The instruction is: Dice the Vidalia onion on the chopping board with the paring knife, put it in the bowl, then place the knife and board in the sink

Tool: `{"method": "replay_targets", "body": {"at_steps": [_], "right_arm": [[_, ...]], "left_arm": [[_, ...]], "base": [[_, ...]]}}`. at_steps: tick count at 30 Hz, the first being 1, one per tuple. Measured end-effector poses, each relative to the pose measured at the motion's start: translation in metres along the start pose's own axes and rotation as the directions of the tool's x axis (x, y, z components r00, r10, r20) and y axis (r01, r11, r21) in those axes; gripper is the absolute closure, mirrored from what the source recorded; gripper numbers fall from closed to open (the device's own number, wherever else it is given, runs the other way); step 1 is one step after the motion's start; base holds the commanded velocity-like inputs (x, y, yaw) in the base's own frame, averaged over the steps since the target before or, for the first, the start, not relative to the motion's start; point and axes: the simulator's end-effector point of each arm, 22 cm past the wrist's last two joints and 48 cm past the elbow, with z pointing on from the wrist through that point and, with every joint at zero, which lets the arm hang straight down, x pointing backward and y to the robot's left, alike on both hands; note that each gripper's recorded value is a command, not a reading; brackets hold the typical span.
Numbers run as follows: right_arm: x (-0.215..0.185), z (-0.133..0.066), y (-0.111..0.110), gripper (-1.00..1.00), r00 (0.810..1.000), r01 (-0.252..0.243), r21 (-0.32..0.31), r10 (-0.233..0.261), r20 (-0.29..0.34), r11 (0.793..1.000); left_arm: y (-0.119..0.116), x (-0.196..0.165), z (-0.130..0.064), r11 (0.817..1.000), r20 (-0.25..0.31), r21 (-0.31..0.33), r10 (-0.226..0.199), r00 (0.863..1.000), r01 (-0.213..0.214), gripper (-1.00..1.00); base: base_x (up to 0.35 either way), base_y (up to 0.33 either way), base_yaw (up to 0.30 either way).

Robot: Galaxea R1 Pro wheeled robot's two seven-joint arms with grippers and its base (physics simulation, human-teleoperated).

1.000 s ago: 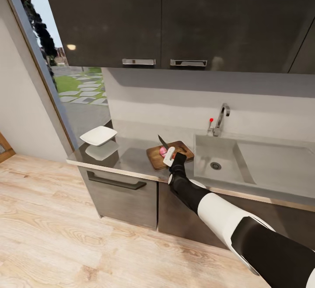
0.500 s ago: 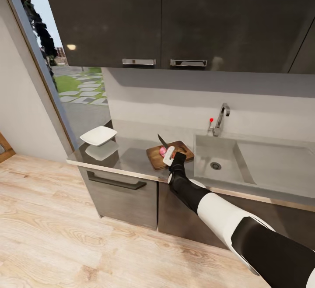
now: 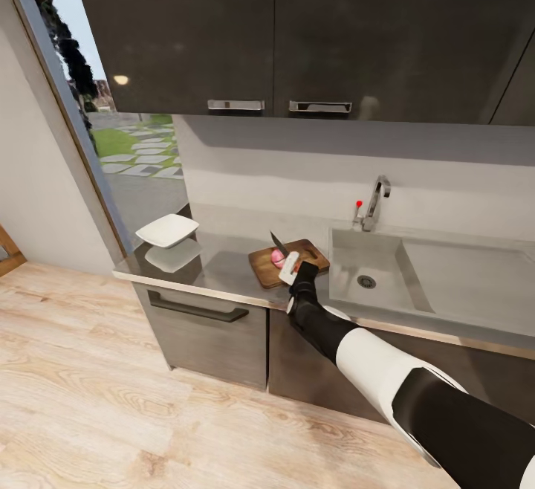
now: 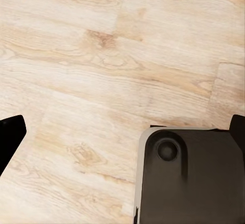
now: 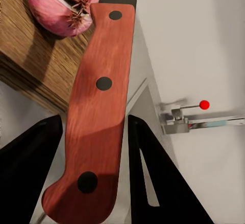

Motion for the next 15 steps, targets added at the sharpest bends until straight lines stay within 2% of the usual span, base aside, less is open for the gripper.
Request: {"method": "replay_targets", "body": {"at_steps": [15], "right_arm": [[0.014,0.002,0.010,1.00,0.999,0.018,-0.021,-0.019,-0.028,1.000]], "left_arm": [[0.000,0.000,0.000,1.000,0.000,0.000,0.000,1.000,0.000,-1.00]], "base": [[0.000,0.000,0.000]]}}
